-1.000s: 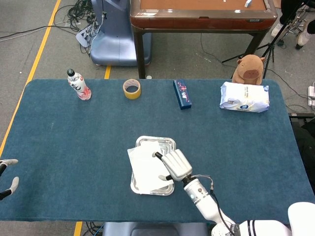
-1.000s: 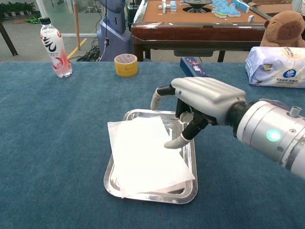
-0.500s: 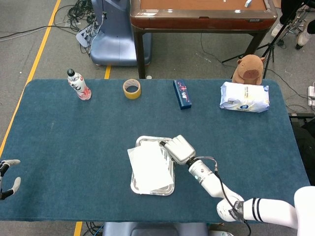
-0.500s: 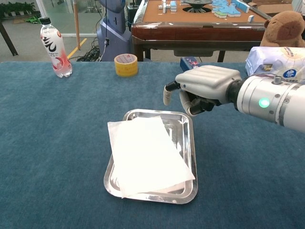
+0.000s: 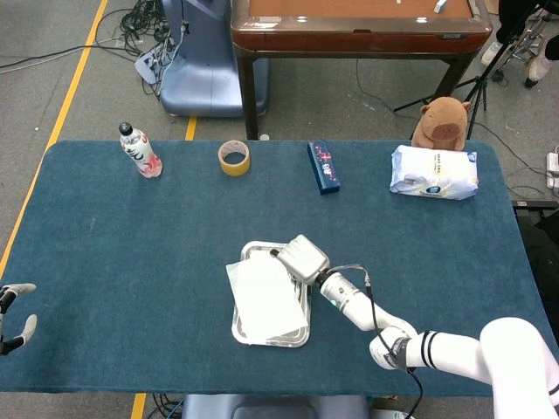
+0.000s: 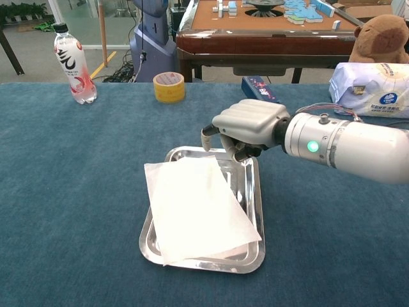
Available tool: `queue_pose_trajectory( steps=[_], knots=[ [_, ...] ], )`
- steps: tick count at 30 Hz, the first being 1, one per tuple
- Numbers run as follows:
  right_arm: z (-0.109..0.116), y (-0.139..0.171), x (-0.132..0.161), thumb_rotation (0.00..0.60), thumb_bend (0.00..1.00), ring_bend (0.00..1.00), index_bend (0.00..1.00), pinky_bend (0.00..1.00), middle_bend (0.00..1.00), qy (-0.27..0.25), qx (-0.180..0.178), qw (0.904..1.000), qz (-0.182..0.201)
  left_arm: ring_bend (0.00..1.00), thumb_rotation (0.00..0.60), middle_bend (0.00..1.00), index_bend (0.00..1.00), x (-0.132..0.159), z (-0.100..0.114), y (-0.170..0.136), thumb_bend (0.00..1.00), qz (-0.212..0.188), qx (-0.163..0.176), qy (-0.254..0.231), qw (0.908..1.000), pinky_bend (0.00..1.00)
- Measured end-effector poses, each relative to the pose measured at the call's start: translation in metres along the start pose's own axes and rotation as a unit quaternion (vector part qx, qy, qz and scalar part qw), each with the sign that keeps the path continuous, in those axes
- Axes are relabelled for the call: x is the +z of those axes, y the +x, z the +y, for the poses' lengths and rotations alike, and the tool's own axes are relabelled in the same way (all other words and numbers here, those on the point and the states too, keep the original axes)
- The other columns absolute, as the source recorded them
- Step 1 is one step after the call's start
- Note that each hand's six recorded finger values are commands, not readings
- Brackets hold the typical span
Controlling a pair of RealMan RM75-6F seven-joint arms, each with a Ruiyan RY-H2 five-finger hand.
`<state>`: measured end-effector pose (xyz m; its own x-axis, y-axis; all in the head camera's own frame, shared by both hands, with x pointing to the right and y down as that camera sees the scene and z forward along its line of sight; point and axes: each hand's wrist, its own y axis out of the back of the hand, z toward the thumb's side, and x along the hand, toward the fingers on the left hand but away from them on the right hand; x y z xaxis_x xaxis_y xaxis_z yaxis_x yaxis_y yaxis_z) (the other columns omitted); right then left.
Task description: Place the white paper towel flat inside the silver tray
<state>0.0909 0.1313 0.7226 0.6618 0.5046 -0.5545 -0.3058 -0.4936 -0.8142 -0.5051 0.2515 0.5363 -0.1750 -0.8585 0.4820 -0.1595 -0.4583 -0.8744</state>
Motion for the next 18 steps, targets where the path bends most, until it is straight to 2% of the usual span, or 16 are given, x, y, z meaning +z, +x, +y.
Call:
queue_pose_trajectory(
  steps=[18],
  knots=[
    [-0.014,-0.019,0.019,0.6,1.0,1.0,0.32,1.0,1.0,0.011,-0.001,0.9999,0.012,0.23,0.6,0.31,0.29,-0.001,0.003,-0.002,0.38,0.0,0.002,-0.005,1.0,0.4]
  ],
)
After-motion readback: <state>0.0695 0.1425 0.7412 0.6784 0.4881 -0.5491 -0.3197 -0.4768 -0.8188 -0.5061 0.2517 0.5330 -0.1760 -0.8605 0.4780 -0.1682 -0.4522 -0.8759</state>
